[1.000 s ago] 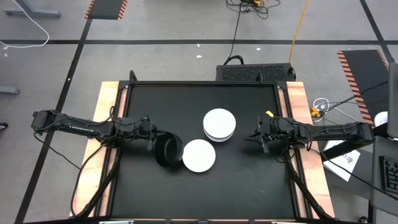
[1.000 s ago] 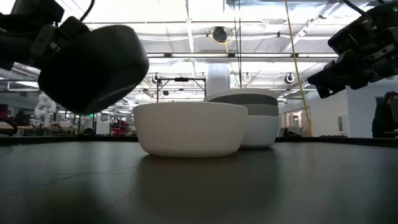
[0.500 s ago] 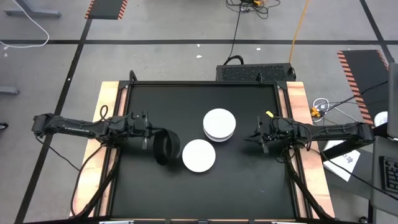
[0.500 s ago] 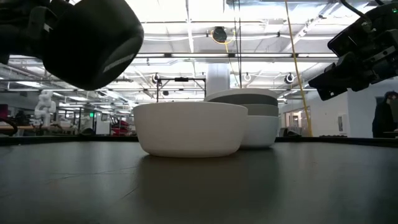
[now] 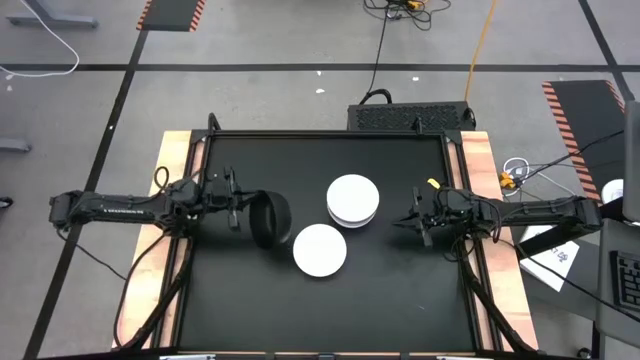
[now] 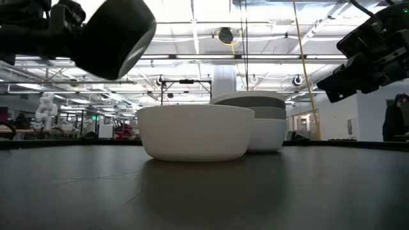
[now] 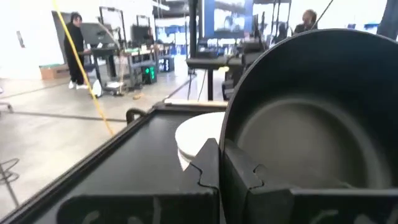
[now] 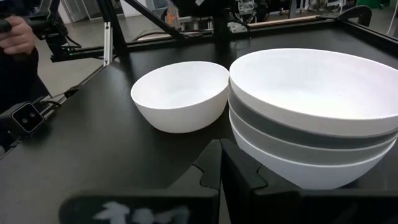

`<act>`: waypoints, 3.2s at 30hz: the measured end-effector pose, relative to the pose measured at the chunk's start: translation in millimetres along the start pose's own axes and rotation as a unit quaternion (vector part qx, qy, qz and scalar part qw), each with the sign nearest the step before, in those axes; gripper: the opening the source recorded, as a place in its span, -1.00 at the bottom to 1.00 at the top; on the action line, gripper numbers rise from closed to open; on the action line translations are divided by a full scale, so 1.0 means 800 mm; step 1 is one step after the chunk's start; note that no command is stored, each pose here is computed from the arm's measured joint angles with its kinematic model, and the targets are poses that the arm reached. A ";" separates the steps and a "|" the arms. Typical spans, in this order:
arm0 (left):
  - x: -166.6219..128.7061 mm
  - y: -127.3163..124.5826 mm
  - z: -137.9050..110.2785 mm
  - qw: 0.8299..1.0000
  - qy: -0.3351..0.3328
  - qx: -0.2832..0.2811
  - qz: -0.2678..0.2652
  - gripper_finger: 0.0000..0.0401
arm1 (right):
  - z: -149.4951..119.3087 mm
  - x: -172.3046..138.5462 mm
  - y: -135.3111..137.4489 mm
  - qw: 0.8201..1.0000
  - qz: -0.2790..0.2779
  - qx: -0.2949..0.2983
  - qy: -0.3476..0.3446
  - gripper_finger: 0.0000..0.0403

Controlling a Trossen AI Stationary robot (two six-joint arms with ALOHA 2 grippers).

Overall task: Nest bowls inside each other
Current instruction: Stack the black bowl on top of the white bowl

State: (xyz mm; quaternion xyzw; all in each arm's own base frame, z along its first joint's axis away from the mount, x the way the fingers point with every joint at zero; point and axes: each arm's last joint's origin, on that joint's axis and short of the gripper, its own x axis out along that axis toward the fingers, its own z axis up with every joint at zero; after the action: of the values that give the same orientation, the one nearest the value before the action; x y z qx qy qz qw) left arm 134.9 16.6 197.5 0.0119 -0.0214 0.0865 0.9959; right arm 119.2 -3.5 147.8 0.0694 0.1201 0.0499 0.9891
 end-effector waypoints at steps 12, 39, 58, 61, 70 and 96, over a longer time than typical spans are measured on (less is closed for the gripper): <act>0.024 0.029 0.039 0.999 -0.022 -0.017 -0.023 -0.99 | 0.003 0.000 0.000 1.000 0.001 -0.007 -0.011 -1.00; 0.249 0.111 0.099 0.983 0.129 -0.070 -0.108 -0.99 | 0.002 0.000 0.000 1.000 0.001 -0.009 -0.009 -1.00; 0.350 0.131 0.092 0.958 0.220 -0.105 -0.150 -0.99 | 0.002 0.000 0.000 1.000 0.000 -0.009 -0.007 -1.00; 0.365 0.134 0.081 0.955 0.230 -0.110 -0.153 -0.99 | 0.002 0.000 0.000 1.000 0.000 -0.009 -0.007 -1.00; 0.385 0.139 0.038 0.932 0.297 -0.140 -0.152 -0.99 | 0.002 0.000 0.000 1.000 0.000 -0.007 -0.007 -1.00; 0.378 0.142 -0.011 0.900 0.413 -0.116 -0.075 -1.00 | 0.002 0.000 0.000 1.000 0.001 0.002 -0.007 -1.00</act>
State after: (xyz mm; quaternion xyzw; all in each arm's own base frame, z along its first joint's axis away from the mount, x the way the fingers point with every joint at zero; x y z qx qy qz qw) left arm 413.4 180.8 204.3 -0.1394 0.3828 0.0059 0.9132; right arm 119.5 -3.5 149.1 0.0718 0.1135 0.0500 0.9897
